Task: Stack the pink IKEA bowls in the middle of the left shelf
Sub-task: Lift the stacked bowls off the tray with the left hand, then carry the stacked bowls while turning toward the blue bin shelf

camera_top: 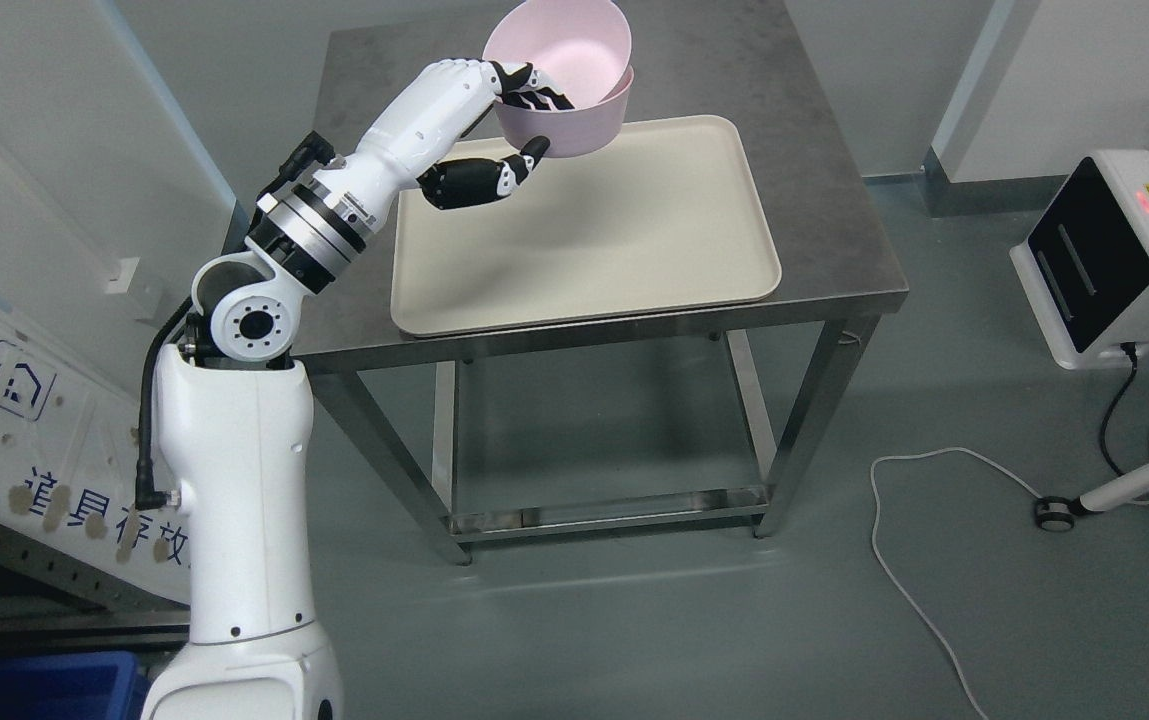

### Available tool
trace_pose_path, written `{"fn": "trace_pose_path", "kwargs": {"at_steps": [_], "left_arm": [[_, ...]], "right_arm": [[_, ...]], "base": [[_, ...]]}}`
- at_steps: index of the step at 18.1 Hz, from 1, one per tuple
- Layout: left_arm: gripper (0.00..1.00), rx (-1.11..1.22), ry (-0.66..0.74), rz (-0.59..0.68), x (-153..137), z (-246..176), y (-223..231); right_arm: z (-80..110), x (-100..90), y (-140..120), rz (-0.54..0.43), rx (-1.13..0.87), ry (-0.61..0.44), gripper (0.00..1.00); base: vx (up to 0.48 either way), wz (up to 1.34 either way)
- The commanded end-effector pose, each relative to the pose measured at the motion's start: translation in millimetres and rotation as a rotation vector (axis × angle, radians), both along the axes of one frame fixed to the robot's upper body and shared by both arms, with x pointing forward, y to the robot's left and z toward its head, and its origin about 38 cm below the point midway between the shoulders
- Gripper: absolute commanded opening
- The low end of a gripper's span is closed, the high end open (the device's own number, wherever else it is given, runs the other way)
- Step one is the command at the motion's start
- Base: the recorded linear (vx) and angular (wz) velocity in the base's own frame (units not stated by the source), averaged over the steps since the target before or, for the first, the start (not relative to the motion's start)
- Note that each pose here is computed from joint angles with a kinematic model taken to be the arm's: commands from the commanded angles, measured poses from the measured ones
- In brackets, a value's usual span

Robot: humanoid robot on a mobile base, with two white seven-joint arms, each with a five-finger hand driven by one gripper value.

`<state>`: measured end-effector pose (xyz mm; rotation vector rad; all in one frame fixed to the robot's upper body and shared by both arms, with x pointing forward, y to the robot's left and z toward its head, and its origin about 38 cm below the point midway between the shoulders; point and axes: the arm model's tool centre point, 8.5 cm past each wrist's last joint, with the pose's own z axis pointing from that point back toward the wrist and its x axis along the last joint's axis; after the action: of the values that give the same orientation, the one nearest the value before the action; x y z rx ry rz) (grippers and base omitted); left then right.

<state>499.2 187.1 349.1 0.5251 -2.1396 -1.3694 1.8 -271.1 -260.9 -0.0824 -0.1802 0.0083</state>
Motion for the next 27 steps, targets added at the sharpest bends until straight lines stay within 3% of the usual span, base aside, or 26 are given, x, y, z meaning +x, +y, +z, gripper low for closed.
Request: {"fn": "trace_pose_path", "kwargs": {"at_steps": [1, 27], "left_arm": [[0.01, -0.014, -0.027, 0.036, -0.3, 12.8, 18.0], [0.02, -0.018, -0.061, 0.039, -3.8, 25.5, 20.0]], "right_arm": [[1.1, -0.2, -11.6, -0.002, -0.019, 0.001, 1.00], [1.1, -0.2, -11.6, -0.002, -0.020, 0.001, 1.00]], "base": [[-0.154, 0.03], [-0.265, 0.03]]}}
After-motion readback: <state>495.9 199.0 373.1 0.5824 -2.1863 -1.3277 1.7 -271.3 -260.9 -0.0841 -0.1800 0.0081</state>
